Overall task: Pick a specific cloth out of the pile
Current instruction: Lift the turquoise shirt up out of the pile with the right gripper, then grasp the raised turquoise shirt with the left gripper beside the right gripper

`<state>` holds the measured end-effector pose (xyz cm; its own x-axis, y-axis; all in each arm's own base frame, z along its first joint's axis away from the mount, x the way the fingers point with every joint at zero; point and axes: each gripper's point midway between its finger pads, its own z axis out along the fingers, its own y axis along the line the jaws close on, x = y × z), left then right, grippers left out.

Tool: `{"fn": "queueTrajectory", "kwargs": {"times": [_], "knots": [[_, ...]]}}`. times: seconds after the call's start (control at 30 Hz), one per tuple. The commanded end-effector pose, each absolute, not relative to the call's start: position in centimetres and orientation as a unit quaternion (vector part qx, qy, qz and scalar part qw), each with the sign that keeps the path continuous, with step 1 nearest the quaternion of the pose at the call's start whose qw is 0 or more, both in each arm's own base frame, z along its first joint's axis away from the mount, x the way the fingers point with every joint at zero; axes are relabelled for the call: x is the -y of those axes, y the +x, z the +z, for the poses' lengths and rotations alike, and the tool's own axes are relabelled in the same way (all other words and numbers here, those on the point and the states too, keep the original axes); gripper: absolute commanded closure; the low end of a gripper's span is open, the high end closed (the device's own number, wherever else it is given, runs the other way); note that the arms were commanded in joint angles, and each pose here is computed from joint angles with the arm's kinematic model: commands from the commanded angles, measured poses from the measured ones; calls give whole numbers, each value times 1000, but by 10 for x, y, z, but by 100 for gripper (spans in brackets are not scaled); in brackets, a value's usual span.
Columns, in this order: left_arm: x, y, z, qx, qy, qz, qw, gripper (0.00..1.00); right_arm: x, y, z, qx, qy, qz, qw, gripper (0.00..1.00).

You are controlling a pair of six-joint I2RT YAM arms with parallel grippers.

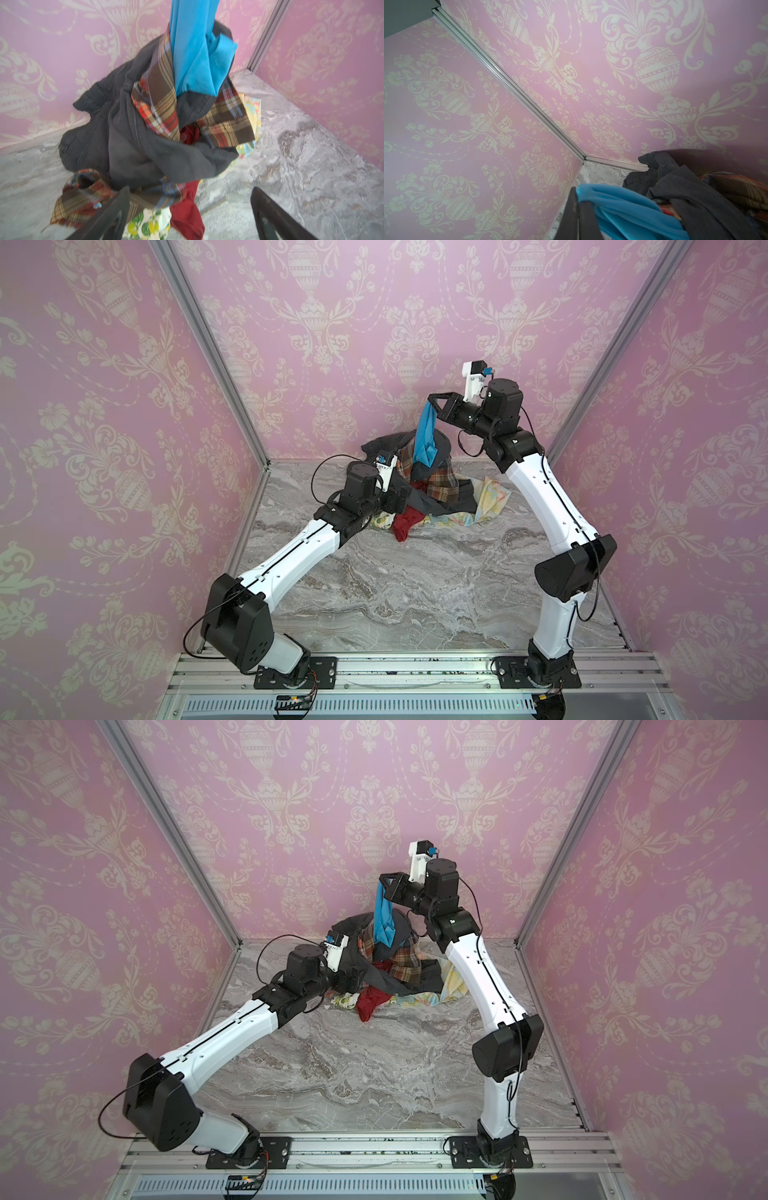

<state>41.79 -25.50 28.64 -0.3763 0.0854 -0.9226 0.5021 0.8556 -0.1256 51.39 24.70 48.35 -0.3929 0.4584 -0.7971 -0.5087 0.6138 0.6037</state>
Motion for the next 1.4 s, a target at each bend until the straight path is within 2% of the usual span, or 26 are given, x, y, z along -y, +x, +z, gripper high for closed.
{"fn": "queueTrajectory", "kwargs": {"times": [0.0,0.33,0.37,0.4,0.57,0.6,0.67,0.7,0.97,1.03,1.1,1.17,1.27,1.37], "knots": [[271,446,328,-765,175,-223,579,7,-239,461,582,-615,-73,464,633,100],[321,503,359,-713,199,-261,620,11,-236,454,593,-619,-71,464,630,100],[324,510,358,-713,200,-257,621,14,-236,453,591,-621,-71,464,628,100],[326,518,355,-714,199,-254,622,22,-236,453,588,-624,-71,464,625,100],[331,540,366,-693,186,-271,642,67,-231,455,564,-648,-68,436,621,100],[331,543,371,-689,185,-276,644,82,-229,455,556,-654,-65,429,620,100],[332,547,384,-680,182,-283,652,98,-222,456,542,-662,-57,422,617,100],[333,549,390,-676,183,-284,654,100,-217,458,533,-665,-49,419,616,100],[335,547,453,-650,174,-317,669,100,-179,469,444,-715,-4,382,586,98],[335,545,467,-646,173,-323,670,100,-172,468,423,-726,-8,372,579,76],[334,543,485,-637,171,-329,676,100,-166,466,401,-736,-12,357,575,47],[331,538,505,-627,170,-328,686,100,-160,463,386,-742,-13,341,578,29],[318,529,534,-605,164,-331,705,100,-155,460,369,-748,-24,323,580,17],[304,517,557,-596,161,-335,712,100,-156,460,361,-744,-45,312,589,10]]}}
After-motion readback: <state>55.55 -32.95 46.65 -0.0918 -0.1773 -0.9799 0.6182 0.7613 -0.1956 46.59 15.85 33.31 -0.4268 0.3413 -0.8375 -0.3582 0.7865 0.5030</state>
